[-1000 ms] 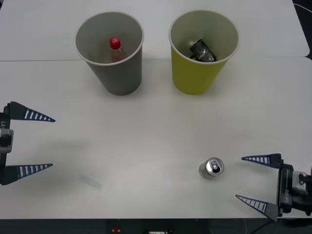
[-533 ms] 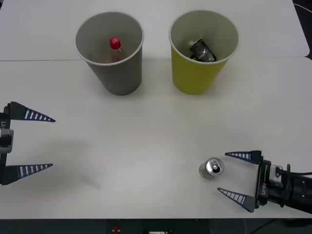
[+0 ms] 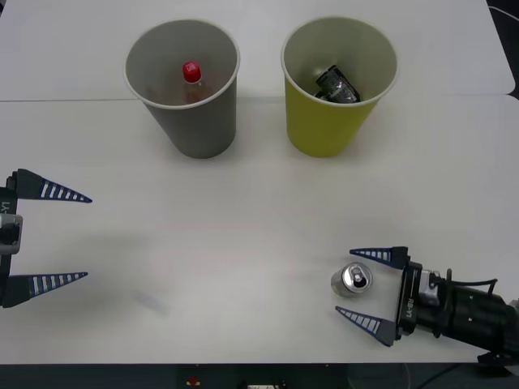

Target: Put the can into the green bin and the plastic bottle into the gray bin

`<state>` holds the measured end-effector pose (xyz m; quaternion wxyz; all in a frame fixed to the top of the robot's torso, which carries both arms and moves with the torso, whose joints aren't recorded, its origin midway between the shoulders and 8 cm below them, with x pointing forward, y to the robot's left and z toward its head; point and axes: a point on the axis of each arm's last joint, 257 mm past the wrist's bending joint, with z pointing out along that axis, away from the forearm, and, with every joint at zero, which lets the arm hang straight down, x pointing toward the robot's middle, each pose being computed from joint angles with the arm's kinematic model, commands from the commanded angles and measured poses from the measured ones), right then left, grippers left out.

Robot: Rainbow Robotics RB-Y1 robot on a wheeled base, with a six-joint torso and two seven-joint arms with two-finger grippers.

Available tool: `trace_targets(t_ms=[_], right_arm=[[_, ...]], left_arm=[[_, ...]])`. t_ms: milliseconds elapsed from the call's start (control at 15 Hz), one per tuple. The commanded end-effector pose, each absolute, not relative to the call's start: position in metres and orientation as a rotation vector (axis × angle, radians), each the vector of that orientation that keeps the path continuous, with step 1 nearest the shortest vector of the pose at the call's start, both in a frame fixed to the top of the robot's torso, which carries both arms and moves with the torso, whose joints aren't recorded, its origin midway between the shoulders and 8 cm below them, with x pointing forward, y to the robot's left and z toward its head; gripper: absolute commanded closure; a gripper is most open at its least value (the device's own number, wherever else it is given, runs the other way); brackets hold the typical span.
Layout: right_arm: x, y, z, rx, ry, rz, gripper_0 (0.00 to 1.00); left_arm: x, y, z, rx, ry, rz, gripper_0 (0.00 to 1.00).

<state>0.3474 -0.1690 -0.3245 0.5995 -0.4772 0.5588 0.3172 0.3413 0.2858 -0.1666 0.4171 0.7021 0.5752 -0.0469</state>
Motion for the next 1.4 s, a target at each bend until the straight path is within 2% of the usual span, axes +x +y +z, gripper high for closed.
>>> trace_targets(t_ms=[67,200,267,333,400,1133,1400], right_arm=[[0.347,-0.163,-0.324,-1.103,1.286,0.740,0.00],[0.347,-0.163,-0.324,-1.108,1.281,0.734,0.03],[0.347,-0.163,-0.325,-1.110,1.280,0.729,0.36],[0.347,-0.163,-0.326,-1.109,1.282,0.727,0.83],[0.349,-0.164,-0.327,-1.108,1.289,0.721,1.00],[0.340,-0.172,-0.318,-1.078,1.279,0.755,1.00],[0.338,-0.188,-0.307,-1.063,1.323,0.738,1.00]], left_arm=[[0.341,0.286,-0.167,1.762,1.444,-0.118,0.00],[0.341,0.286,-0.167,1.762,1.444,-0.118,0.00],[0.341,0.286,-0.167,1.762,1.444,-0.118,0.00],[0.341,0.286,-0.167,1.762,1.444,-0.118,0.00],[0.341,0.286,-0.167,1.762,1.444,-0.118,0.00],[0.341,0.286,-0.167,1.762,1.444,-0.118,0.00],[0.341,0.286,-0.167,1.762,1.444,-0.118,0.00]])
